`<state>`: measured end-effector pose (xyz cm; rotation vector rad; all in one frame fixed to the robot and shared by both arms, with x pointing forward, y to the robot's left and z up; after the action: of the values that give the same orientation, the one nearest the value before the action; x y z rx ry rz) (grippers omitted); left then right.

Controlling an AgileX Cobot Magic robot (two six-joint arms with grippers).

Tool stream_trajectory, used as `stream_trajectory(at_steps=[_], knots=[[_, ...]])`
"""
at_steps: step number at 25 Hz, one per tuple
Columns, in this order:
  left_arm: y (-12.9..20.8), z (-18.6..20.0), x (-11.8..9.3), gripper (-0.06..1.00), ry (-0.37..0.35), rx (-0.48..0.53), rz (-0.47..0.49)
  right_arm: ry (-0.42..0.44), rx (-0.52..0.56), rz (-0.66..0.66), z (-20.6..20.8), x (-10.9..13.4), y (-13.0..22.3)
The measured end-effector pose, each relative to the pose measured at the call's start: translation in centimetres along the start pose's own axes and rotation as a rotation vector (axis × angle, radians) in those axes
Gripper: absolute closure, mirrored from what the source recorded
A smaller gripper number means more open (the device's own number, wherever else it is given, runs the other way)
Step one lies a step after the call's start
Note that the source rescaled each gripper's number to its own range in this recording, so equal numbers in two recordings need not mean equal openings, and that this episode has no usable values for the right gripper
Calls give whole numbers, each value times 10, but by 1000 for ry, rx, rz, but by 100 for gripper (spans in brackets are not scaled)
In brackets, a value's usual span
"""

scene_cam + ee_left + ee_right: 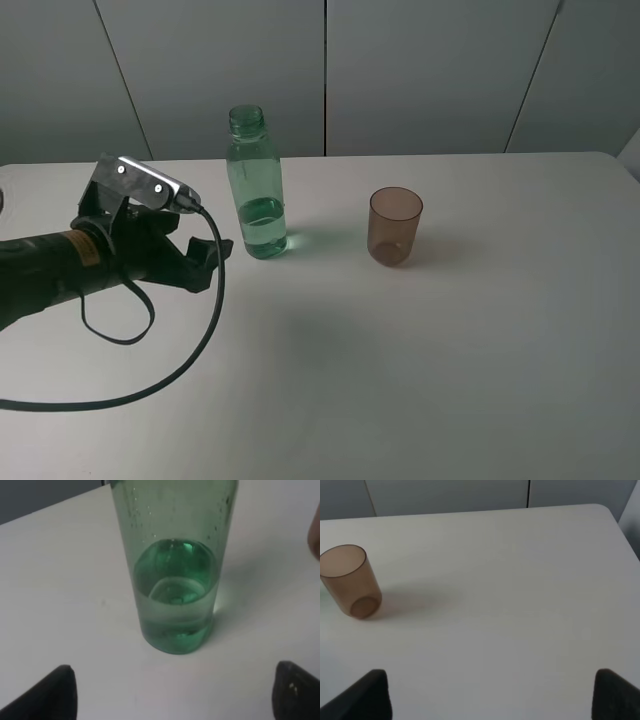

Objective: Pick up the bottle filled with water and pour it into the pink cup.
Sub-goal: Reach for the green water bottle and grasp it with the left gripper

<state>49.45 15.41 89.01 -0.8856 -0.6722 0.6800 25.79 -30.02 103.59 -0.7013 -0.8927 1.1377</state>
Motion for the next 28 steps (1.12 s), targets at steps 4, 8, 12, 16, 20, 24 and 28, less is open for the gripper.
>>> stream_trajectory(at_steps=[4,8,12,16,20,24,28], knots=[[-7,-15,2,-6,-3,-21,-3,0,0,0,0,0,0],[-12,-28,3,-6,1,-35,-13,0,0,0,0,0,0],[-16,-40,3,-6,10,-44,-26,0,0,0,0,0,0],[-18,-47,3,-6,17,-45,-35,0,0,0,0,0,0],[-22,-52,4,-6,17,-56,-40,0,0,0,0,0,0],[-30,-57,6,-6,10,-81,-40,0,0,0,0,0,0],[-29,-67,5,-6,16,-76,-45,0,0,0,0,0,0]])
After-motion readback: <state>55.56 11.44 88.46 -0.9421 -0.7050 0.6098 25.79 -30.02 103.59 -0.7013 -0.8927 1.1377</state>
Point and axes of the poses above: a point on each arm's last joint axis where the gripper is mounted, z pointing back along that axis away from the gripper, x along the wrist's bending axis when the last joint is at zero, y = z × x, the point moved 3 cm from there along -z, pointing out along that axis toward the gripper, and after that the axes turned 14 degrees about -z, right-handed, at the moved point
